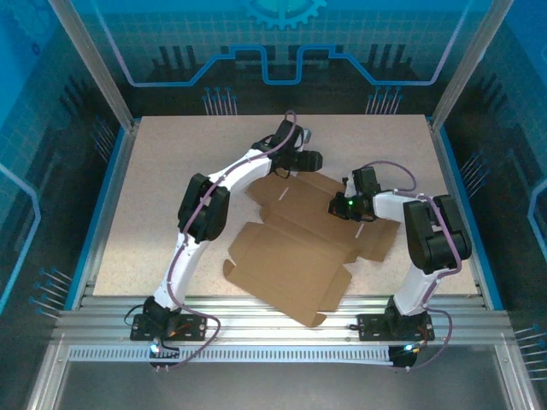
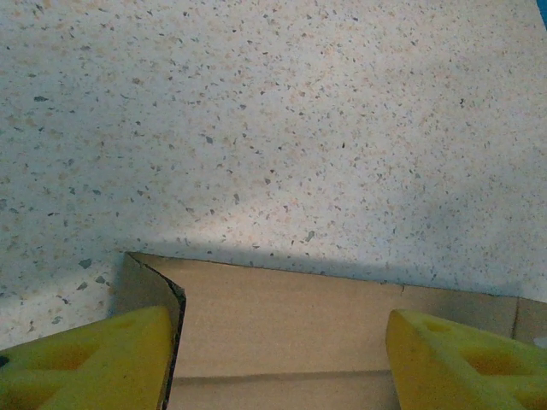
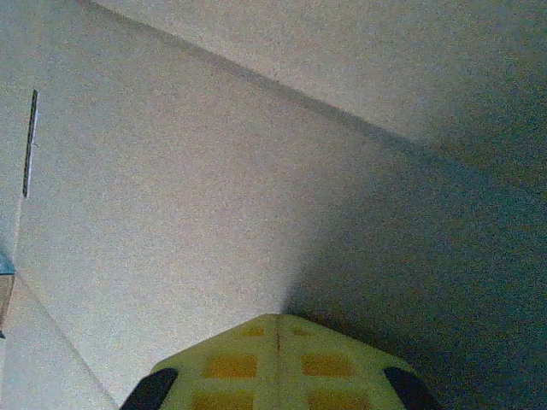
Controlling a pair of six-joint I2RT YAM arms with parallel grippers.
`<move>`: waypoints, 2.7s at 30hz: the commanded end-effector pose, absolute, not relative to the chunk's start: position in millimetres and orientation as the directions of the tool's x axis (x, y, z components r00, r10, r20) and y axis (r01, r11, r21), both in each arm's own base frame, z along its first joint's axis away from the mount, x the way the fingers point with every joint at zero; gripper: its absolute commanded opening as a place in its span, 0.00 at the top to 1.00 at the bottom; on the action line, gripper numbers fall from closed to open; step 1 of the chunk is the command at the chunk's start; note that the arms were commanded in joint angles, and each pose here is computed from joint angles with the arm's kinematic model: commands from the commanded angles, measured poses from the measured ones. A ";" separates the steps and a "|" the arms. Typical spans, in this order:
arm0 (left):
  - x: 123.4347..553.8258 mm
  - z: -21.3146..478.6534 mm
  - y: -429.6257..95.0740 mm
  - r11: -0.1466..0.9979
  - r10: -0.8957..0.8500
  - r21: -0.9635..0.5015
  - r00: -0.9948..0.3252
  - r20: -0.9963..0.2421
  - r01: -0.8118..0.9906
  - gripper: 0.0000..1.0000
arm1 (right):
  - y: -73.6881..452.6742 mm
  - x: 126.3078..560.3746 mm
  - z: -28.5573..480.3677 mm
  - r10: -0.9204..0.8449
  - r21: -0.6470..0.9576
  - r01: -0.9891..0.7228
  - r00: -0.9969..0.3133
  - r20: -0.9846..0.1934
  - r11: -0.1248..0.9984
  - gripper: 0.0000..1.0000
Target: Fold the paper box
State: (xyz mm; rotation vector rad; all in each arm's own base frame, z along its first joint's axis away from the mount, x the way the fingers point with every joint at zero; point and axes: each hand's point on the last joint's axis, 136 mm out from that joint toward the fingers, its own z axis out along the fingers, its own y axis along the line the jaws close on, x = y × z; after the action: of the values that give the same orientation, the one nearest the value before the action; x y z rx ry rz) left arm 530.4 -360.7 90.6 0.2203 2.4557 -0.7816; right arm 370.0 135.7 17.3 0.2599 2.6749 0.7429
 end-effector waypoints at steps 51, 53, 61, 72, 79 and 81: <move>513.1 9.9 -342.8 0.789 -0.208 -0.609 -0.968 -0.143 -0.079 0.33 | 156.7 358.2 9.7 0.212 0.499 0.072 -0.950 -0.229 0.863 1.00; 519.2 37.6 -345.1 0.761 -0.210 -0.648 -0.957 -0.202 -0.030 0.33 | 157.9 358.7 11.3 0.204 0.496 0.064 -0.951 -0.233 0.866 1.00; 552.9 125.1 -325.2 0.716 -0.192 -0.686 -0.907 -0.376 0.133 0.32 | 162.9 362.8 13.3 0.181 0.488 0.044 -0.955 -0.235 0.871 1.00; 551.3 130.9 -239.8 0.836 -0.149 -0.538 -0.897 -0.415 0.111 0.32 | 168.1 366.3 15.7 0.156 0.482 0.026 -0.960 -0.231 0.876 1.00; 536.4 116.4 -186.1 0.879 -0.048 -0.457 -0.928 -0.369 0.136 0.30 | 172.5 365.6 13.5 0.145 0.490 0.017 -0.964 -0.225 0.871 0.98; 533.8 112.3 -173.7 0.871 -0.044 -0.474 -0.940 -0.338 0.130 0.30 | 173.5 365.4 12.9 0.146 0.494 0.018 -0.964 -0.221 0.869 0.97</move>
State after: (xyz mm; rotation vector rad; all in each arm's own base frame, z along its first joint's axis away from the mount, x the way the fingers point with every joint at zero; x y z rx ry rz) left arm 553.4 -195.3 112.7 -0.0118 2.6279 -0.7186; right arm 369.2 167.8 18.4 0.1538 2.7566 0.7308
